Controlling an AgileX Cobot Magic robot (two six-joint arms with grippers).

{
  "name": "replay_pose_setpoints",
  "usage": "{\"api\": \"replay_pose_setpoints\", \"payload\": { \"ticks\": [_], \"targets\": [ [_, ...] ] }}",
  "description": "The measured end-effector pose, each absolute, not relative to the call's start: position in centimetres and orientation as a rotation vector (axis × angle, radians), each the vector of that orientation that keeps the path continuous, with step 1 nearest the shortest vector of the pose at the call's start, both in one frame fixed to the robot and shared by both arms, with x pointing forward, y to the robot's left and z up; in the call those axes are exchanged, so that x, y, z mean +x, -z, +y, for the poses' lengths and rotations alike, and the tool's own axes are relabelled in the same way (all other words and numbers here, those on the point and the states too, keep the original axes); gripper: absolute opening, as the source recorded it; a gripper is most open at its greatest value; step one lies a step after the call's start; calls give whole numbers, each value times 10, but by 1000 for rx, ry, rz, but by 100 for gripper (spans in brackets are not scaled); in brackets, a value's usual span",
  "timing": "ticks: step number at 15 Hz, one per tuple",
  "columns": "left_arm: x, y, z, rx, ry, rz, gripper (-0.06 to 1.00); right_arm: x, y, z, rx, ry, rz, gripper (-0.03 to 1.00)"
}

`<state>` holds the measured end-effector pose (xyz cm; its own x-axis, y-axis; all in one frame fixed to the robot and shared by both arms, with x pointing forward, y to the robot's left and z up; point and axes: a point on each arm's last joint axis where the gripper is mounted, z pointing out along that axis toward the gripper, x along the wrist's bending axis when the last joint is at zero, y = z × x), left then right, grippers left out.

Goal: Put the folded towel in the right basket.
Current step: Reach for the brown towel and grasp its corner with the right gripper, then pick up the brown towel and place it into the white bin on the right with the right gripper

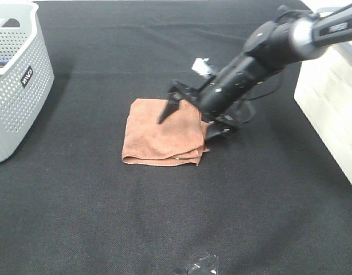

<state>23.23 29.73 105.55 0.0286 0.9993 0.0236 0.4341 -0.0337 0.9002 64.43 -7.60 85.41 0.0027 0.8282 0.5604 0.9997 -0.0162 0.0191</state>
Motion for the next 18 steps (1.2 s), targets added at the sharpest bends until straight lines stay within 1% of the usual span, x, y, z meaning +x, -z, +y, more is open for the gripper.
{"api": "replay_pose_setpoints", "payload": {
  "ticks": [2, 3, 4, 5, 6, 7, 10, 12, 15, 17, 18],
  "targets": [
    [232, -1055, 297, 1566, -967, 1500, 99, 641, -855, -56, -1868, 633, -1924, 81],
    [232, -1055, 297, 1566, -967, 1500, 99, 639, -853, -47, -1857, 647, -1945, 71],
    [232, -1055, 297, 1566, -967, 1500, 99, 638, -851, -41, -1846, 649, -1965, 57],
    [232, -1055, 297, 1566, -967, 1500, 99, 637, -848, -39, -1848, 649, -1973, 41],
    [232, -1055, 297, 1566, -967, 1500, 99, 637, -846, -40, -1846, 640, -1978, 21],
    [232, -1055, 297, 1566, -967, 1500, 99, 636, -846, -40, -1835, 635, -1987, 15],
    [232, -1055, 297, 1566, -967, 1500, 99, 639, -855, -38, -1772, 643, -2050, 15],
    [232, -1055, 297, 1566, -967, 1500, 99, 642, -891, -34, -1663, 656, -2098, 15],
    [232, -1055, 297, 1566, -967, 1500, 99, 655, -982, -46, -1553, 826, -2144, 15],
    [232, -1055, 297, 1567, -968, 1500, 99, 659, -1051, -73, -1530, 944, -2180, 15],
    [232, -1055, 297, 1567, -968, 1500, 99, 661, -1086, -93, -1556, 1026, -2200, 15]
  ]
}}
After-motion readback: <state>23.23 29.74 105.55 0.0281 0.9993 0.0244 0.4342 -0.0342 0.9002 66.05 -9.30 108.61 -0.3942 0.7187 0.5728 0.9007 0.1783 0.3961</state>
